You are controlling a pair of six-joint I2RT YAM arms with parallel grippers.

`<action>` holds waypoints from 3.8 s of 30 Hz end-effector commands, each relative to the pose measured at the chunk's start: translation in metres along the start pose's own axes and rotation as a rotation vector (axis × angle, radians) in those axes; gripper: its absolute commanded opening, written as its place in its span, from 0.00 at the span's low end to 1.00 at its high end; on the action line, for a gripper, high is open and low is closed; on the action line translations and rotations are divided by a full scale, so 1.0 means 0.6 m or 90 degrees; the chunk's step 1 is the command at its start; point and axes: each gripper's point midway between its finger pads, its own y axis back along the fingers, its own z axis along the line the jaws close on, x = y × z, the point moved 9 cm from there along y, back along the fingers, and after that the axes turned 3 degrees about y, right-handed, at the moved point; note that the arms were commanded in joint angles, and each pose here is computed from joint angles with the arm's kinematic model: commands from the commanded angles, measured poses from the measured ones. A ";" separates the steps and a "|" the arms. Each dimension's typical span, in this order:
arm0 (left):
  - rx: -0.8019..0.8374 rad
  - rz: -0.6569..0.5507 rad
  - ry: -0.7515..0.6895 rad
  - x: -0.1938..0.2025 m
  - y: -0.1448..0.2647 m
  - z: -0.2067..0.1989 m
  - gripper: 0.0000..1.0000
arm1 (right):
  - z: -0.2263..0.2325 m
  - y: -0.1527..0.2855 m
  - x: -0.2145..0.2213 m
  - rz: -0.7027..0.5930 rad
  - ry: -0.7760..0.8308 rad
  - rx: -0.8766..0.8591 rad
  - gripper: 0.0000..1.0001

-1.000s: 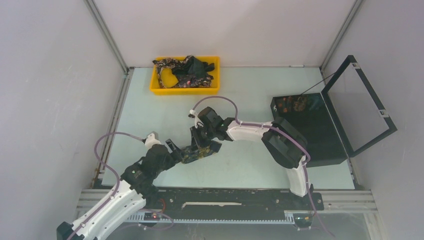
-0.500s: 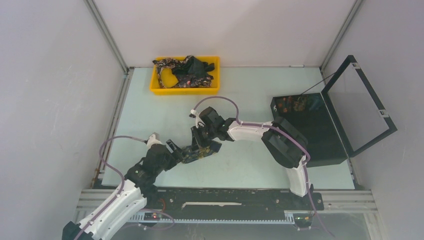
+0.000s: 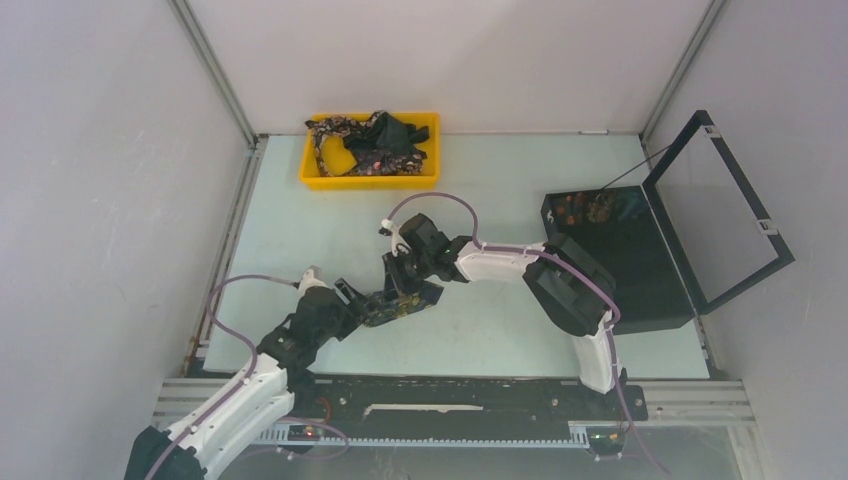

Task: Roll the ties
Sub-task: Roll the tie at the center of the board.

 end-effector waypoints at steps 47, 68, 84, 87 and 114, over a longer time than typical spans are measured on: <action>-0.089 0.025 -0.172 -0.028 0.005 -0.026 0.14 | -0.079 0.029 0.040 0.025 -0.029 0.125 0.22; -0.129 0.082 -0.238 -0.041 0.023 -0.054 0.10 | -0.073 0.047 0.028 0.009 -0.019 0.121 0.21; -0.270 0.082 -0.324 -0.050 0.035 -0.080 0.09 | -0.067 0.152 -0.019 -0.066 0.001 0.157 0.22; -0.308 0.089 -0.356 -0.046 0.038 -0.086 0.09 | -0.077 0.160 -0.016 -0.077 -0.009 0.155 0.22; -0.602 0.109 -0.614 0.033 -0.022 -0.158 0.09 | -0.123 0.208 0.000 -0.114 -0.062 0.159 0.22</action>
